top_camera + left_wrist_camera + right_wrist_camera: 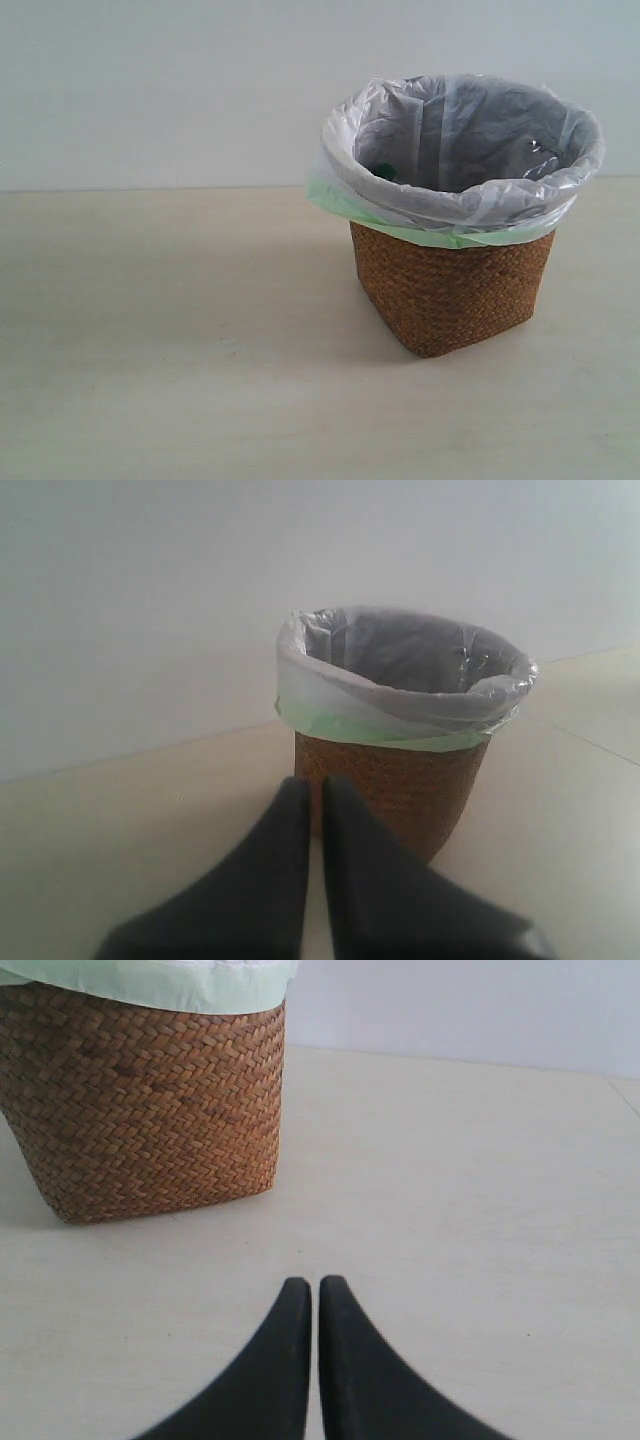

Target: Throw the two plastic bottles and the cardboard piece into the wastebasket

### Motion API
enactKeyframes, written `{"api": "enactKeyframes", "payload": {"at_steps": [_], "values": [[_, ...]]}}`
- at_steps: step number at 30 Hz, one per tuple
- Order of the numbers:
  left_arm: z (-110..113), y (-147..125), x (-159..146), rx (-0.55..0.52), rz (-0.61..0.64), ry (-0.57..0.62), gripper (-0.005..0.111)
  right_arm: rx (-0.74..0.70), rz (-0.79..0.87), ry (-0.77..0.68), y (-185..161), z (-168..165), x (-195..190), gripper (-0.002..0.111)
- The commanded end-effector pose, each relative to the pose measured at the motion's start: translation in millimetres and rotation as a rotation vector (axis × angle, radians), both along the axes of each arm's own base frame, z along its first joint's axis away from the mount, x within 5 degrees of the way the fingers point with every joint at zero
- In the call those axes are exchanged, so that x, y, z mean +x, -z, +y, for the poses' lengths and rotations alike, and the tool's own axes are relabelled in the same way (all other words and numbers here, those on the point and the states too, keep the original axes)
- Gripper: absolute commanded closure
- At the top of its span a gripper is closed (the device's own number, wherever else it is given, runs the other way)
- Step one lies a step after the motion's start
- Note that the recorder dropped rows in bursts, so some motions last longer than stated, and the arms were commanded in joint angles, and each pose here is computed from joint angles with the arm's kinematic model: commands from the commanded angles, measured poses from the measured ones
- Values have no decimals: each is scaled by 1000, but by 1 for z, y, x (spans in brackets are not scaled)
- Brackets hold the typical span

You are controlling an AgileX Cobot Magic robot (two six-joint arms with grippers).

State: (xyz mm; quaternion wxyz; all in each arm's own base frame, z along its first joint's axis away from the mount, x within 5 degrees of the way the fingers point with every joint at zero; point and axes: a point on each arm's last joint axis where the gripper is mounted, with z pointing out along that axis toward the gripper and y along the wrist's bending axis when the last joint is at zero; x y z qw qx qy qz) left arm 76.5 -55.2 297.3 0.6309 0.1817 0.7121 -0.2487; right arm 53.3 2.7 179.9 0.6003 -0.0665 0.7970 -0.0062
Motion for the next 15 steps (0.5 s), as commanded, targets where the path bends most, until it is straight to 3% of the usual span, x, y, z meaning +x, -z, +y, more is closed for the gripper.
{"api": "enactKeyframes", "payload": {"at_steps": [1,10,15], "values": [[0,4,0,-5,7,-4,103,-1,-10,5,-1,0,0,108],[5,0,-6,-29,-27,-11,103,-1,-10,5,-1,0,0,108],[21,-8,-17,-84,-114,-104,103,-1,-10,5,-1,0,0,108]]}}
